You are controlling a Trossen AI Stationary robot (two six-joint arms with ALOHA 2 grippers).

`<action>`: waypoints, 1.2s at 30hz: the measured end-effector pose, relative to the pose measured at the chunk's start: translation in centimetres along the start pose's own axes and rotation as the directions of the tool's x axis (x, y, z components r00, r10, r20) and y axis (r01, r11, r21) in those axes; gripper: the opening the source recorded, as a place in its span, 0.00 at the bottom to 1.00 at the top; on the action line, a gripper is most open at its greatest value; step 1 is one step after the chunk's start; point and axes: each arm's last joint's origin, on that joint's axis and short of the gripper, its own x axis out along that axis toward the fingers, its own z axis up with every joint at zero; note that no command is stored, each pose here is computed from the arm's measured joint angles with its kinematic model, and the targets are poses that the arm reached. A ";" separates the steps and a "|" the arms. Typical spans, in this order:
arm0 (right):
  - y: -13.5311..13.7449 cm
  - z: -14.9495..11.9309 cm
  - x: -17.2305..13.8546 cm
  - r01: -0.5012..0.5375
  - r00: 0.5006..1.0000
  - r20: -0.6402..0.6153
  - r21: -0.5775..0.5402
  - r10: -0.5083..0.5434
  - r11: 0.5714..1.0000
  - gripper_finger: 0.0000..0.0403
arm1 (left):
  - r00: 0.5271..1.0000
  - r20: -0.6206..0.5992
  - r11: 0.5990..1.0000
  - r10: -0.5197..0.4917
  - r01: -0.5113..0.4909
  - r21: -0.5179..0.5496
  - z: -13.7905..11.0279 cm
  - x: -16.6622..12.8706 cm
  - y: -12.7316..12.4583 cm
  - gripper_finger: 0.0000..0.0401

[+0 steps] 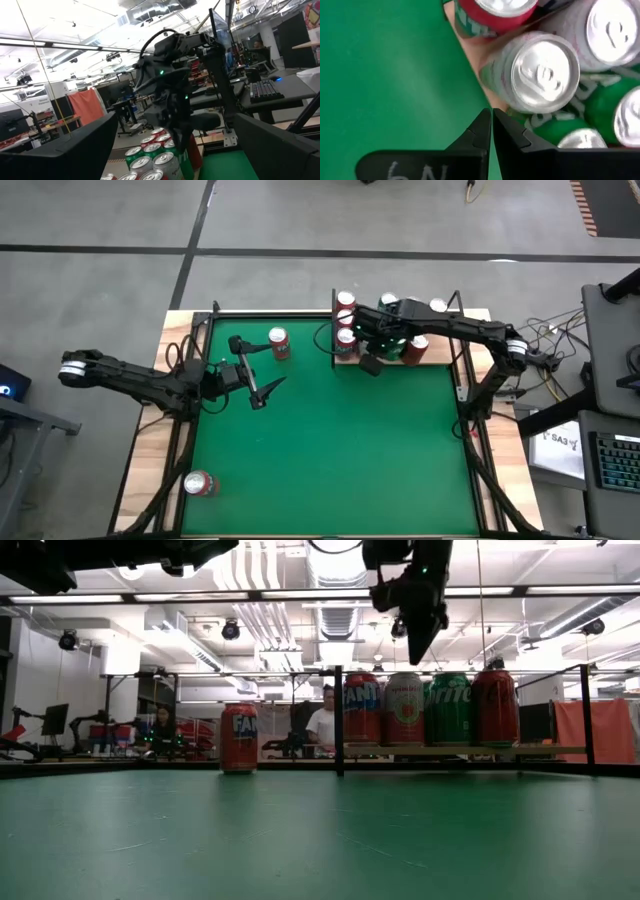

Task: Place canned beverage on shelf
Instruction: Put the pink/white soda can on the shelf aligned with the other pink/white soda can, then adjust the soda cans on the shelf

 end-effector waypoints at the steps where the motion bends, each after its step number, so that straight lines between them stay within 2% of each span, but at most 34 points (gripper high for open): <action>1: -0.1 0.2 0.4 0.002 1.000 -0.003 -0.007 -0.002 1.000 0.02 | 1.000 0.000 1.000 0.000 0.000 0.000 0.0 0.0 0.0 0.95; 11: -0.5 1.0 3.1 0.024 0.996 -0.083 -0.066 -0.030 0.998 0.02 | 1.000 -0.004 1.000 -0.002 0.002 0.002 0.0 0.0 0.0 0.95; 19: -0.6 1.2 3.5 0.095 0.991 -0.083 -0.080 -0.101 0.992 0.02 | 1.000 -0.005 1.000 -0.002 0.002 0.002 -0.1 0.0 0.0 0.95; 30: -0.9 0.1 0.7 0.096 0.995 -0.035 0.002 -0.095 0.995 0.02 | 1.000 -0.010 1.000 -0.004 0.004 -0.004 -0.1 0.0 0.0 0.95; 36: -1.8 0.5 -0.7 0.156 0.982 0.095 0.050 -0.160 0.986 0.02 | 1.000 -0.016 1.000 -0.007 0.007 0.000 -0.3 0.1 -0.2 0.95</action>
